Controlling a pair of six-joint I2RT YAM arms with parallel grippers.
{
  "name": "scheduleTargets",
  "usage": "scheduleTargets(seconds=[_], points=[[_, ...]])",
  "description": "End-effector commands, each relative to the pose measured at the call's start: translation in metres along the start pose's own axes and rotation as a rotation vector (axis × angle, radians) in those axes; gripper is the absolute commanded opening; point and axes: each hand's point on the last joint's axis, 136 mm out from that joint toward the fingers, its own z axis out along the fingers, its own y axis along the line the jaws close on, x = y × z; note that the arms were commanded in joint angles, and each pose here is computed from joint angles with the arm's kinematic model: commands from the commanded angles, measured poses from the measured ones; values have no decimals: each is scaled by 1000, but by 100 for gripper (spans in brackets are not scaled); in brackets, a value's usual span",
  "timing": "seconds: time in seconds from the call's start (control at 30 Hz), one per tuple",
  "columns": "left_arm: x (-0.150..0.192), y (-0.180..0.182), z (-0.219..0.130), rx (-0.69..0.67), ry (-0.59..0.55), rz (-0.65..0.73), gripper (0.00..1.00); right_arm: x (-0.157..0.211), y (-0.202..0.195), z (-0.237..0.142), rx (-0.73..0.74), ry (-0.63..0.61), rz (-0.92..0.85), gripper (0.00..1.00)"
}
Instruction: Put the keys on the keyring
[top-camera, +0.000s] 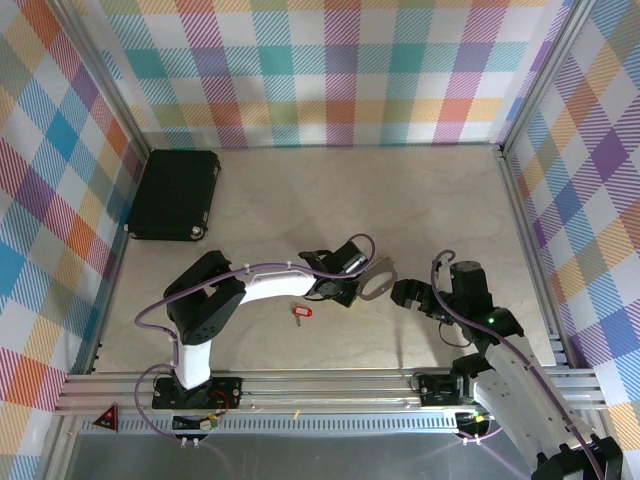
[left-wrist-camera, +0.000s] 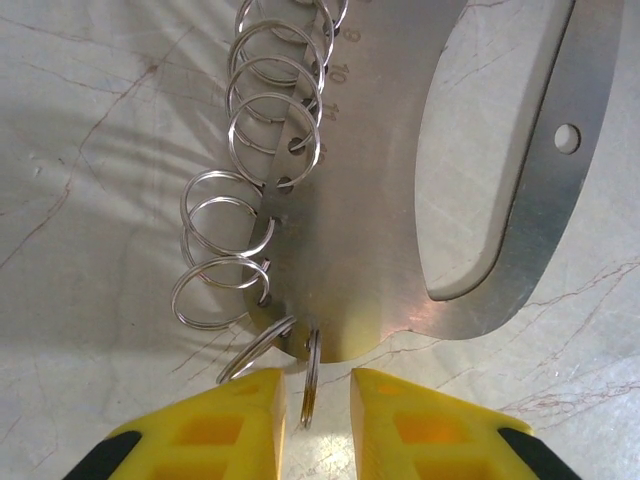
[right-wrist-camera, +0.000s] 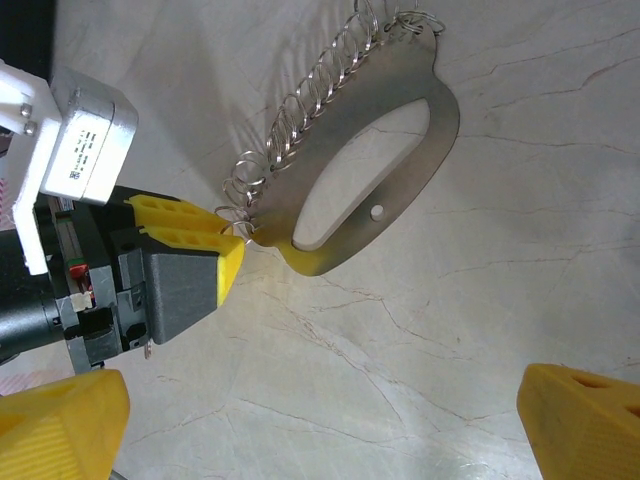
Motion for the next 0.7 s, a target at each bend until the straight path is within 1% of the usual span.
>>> scheduleTargets(seconds=[0.0, 0.67], points=[[-4, -6, 1, -6, -7, 31, 22, 2, -2, -1, 10, -3, -13, 99], [-5, -6, 1, -8, -13, 34, 8, -1, -2, -5, 23, -19, -19, 99]])
